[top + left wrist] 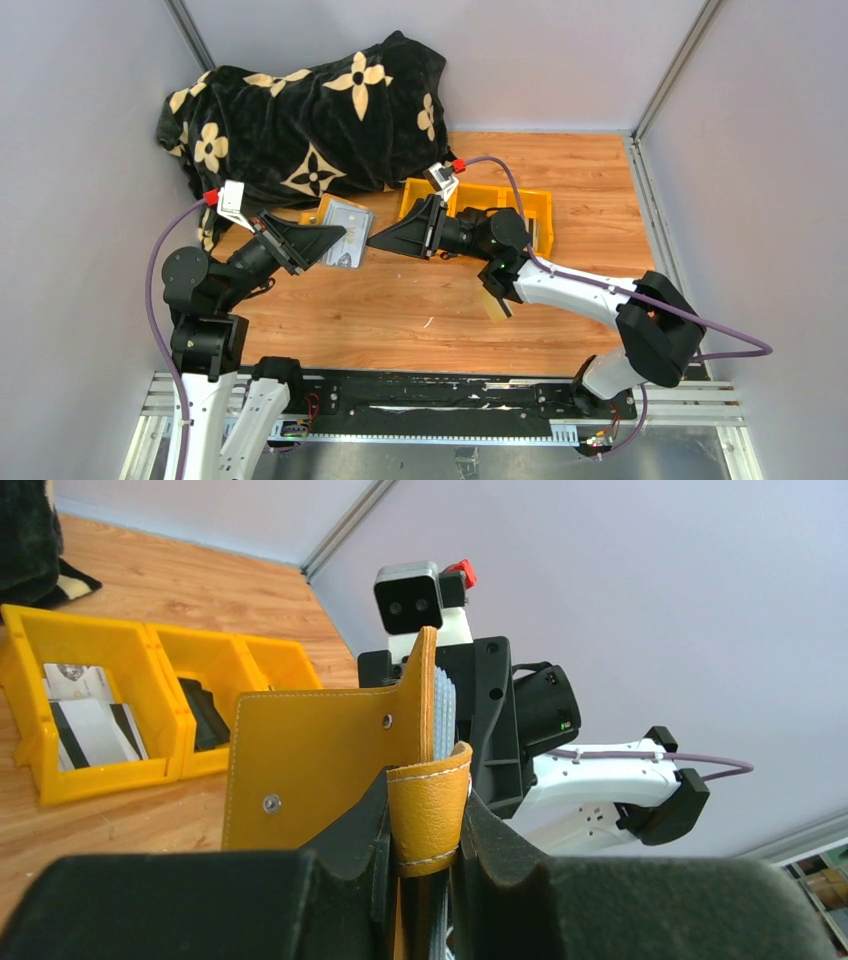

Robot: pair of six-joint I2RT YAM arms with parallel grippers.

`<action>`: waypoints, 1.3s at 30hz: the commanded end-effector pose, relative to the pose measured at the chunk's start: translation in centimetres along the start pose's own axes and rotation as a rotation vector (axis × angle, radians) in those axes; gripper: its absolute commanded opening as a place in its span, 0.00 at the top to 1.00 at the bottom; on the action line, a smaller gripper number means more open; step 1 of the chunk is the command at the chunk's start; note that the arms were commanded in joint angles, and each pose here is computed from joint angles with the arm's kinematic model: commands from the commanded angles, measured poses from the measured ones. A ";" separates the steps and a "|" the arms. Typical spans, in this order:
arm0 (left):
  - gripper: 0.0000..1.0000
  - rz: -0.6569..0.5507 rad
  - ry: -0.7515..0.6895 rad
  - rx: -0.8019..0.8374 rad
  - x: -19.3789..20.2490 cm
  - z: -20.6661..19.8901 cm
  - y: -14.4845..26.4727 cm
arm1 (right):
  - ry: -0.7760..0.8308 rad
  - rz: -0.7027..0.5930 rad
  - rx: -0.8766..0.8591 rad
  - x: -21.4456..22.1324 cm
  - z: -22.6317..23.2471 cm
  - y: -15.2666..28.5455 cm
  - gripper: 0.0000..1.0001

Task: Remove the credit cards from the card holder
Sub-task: Remove the credit card from the card holder.

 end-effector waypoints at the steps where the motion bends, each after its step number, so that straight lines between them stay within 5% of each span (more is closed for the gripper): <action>1: 1.00 -0.010 -0.034 0.054 -0.6 -1.5 0.3 | 0.030 0.046 -0.070 0.2 1.4 -1.4 0.45; 26: 1.00 0.001 -0.024 0.037 0.0 -0.9 0.4 | 0.021 0.047 -0.142 -0.5 1.7 -3.2 0.55; 34: 1.00 0.013 -0.001 0.014 0.5 0.0 0.2 | -0.025 -0.003 -0.213 -0.8 1.4 -3.7 0.75; 39: 0.88 0.016 0.006 0.014 0.7 0.1 0.3 | -0.042 -0.012 -0.211 -0.8 0.9 -3.9 0.95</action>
Point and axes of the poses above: each gripper's point midway between its finger pads, its own y axis back along the fingers, its own z axis along the line the jaws close on, x = y × z, the point moved 8 cm from there along y, back along the fingers, and after that the axes turned 4 degrees about -y, right-handed, at the moved point
